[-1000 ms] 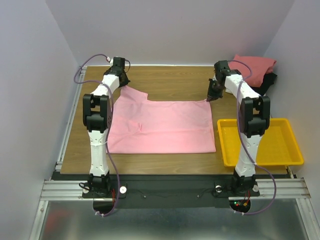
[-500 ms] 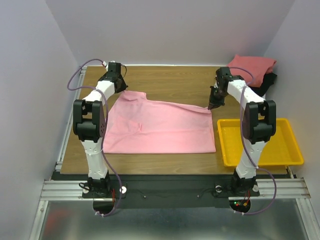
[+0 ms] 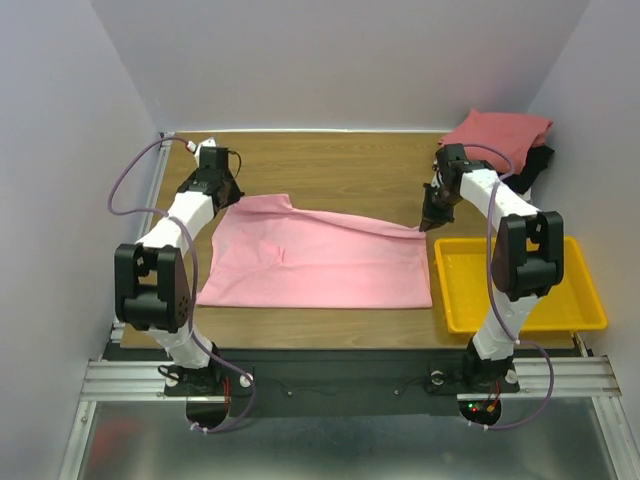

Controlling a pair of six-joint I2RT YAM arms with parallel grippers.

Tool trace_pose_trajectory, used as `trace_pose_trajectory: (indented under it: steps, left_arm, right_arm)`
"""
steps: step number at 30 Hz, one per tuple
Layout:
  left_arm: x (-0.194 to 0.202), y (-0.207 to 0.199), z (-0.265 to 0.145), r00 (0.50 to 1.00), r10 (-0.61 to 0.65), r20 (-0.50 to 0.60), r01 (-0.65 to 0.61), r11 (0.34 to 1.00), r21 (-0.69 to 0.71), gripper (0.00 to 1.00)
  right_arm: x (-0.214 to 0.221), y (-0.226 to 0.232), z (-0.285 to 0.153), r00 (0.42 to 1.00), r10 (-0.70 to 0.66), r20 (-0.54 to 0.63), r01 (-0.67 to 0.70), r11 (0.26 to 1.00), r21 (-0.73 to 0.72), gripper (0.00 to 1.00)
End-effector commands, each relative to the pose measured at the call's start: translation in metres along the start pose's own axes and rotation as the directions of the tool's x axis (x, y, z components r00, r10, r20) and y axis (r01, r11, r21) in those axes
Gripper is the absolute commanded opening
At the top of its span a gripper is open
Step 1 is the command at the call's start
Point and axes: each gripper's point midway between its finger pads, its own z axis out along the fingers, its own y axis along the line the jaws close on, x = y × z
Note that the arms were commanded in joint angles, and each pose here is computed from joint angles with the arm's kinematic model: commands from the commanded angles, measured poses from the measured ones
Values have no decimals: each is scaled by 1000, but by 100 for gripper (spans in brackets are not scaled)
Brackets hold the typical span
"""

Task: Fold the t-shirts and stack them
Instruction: Fold the tshirt

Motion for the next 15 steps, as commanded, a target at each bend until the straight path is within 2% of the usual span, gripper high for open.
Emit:
trace_pose_trajectory:
  steps: [1,15]
  left_arm:
    - [-9,14,-30,997,-12,74,15,999,-33,0]
    - [37,38,-80,996,-70,57,70,998,0,0]
  right_arm:
    - [-3,2,-21,999,-25,46,25,1000,-18,1]
    - [22,0,-30,999,-31,27,32,999,-28,0]
